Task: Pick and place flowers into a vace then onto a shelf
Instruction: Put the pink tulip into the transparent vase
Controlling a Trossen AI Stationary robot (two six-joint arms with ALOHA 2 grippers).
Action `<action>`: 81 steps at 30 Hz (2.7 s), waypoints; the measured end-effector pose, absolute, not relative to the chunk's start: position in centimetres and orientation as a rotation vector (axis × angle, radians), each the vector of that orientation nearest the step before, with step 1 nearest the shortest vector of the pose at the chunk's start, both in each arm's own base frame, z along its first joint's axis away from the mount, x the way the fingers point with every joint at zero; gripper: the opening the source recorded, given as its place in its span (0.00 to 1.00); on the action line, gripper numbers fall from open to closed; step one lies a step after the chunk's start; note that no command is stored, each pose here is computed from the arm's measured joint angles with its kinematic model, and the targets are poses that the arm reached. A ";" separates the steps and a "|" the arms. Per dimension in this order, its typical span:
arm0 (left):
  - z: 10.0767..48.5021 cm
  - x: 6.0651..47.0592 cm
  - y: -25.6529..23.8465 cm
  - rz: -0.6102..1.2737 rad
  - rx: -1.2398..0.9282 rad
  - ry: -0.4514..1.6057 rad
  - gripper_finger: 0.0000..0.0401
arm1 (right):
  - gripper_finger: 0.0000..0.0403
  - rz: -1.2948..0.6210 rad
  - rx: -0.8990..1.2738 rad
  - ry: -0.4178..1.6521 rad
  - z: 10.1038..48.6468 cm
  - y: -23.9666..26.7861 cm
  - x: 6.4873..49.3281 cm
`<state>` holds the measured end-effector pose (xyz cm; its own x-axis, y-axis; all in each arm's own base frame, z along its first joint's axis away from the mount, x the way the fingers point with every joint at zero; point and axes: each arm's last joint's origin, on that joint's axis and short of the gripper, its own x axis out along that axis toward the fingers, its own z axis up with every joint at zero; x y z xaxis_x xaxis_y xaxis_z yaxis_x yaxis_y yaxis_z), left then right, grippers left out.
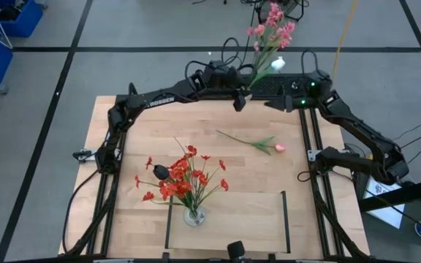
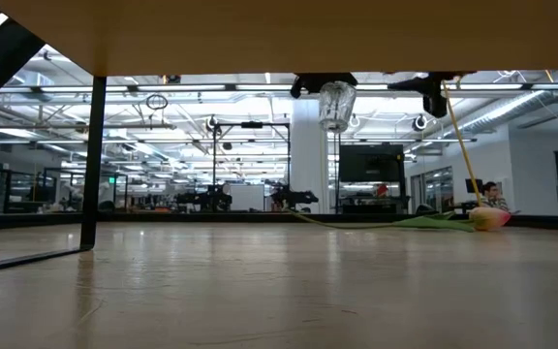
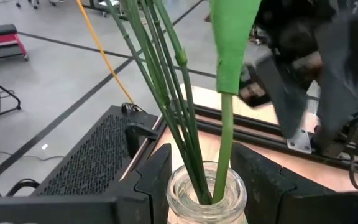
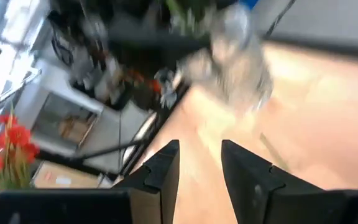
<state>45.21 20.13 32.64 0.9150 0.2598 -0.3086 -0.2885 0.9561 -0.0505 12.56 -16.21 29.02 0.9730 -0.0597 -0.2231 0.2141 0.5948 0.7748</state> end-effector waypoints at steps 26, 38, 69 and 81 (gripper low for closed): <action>32.3 43.8 22.6 0.235 -0.194 0.324 0.37 | 0.29 -0.031 0.642 1.015 21.2 -9.8 17.2; 32.3 43.9 22.5 0.233 -0.197 0.326 0.37 | 0.29 -0.159 0.479 1.248 18.8 -9.9 17.9; 32.3 44.2 21.9 0.216 -0.217 0.326 0.37 | 0.03 -0.009 0.474 1.504 12.5 -11.4 19.4; 32.2 44.2 21.8 0.214 -0.209 0.334 0.37 | 0.00 -0.179 0.513 1.346 18.5 -10.4 17.5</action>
<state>44.15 21.84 32.22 0.9226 0.1731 -0.3448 -0.2416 0.9560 -0.1665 17.46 -10.35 18.49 0.2286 0.1658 -0.9593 0.4113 0.8767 0.2496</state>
